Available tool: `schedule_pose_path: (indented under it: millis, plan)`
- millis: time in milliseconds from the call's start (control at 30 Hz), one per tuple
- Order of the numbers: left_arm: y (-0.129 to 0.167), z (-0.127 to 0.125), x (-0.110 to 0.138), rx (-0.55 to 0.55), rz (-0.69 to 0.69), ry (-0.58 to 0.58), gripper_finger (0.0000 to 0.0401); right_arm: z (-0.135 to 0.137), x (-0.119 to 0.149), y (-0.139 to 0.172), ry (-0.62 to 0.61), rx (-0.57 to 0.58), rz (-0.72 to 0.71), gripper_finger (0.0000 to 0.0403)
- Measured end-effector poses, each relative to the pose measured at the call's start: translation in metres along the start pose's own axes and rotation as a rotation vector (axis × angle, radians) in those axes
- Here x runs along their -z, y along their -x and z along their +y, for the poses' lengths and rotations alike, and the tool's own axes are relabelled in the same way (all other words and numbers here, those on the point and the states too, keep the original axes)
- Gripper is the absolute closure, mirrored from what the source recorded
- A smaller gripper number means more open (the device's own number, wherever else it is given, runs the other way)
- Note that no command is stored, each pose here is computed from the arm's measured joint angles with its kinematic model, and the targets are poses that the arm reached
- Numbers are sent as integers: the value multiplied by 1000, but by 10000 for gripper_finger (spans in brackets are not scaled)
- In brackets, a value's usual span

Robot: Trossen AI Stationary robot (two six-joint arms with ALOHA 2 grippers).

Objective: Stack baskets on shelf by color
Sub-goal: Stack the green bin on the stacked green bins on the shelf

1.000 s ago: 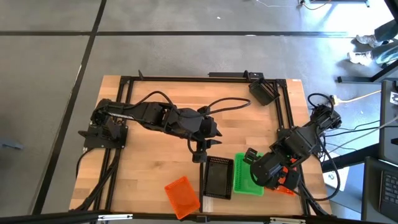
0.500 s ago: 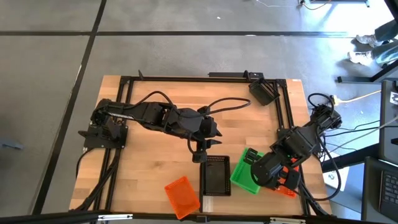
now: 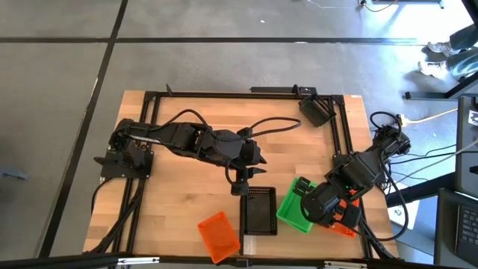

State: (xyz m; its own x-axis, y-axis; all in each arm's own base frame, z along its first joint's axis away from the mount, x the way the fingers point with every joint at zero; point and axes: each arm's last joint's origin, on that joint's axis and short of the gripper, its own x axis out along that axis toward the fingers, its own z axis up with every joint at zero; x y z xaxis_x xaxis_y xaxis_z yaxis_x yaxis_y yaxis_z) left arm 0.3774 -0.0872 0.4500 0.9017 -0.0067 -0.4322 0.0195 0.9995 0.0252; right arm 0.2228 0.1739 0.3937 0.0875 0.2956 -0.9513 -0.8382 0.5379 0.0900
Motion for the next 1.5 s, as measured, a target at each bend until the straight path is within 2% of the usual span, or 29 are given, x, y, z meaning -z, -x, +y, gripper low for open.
schedule_pose_path:
  millis: [367, 600, 900, 1233, 1500]
  plan:
    - [0, 0, 0, 0, 0, 0, 293, 0, 0, 0, 1, -7, -3, 373]
    - [0, 0, 0, 0, -1, 0, 294, 1, -1, 0, -15, -24, -11, 393]
    - [0, 0, 0, 0, -1, 0, 293, 1, -1, 0, -46, -23, -15, 345]
    - [0, 0, -1, 0, -8, 2, 293, 1, -1, 3, -48, -16, -17, 340]
    - [0, 0, -1, 0, -7, 2, 293, 6, -5, 30, -30, -16, -133, 340]
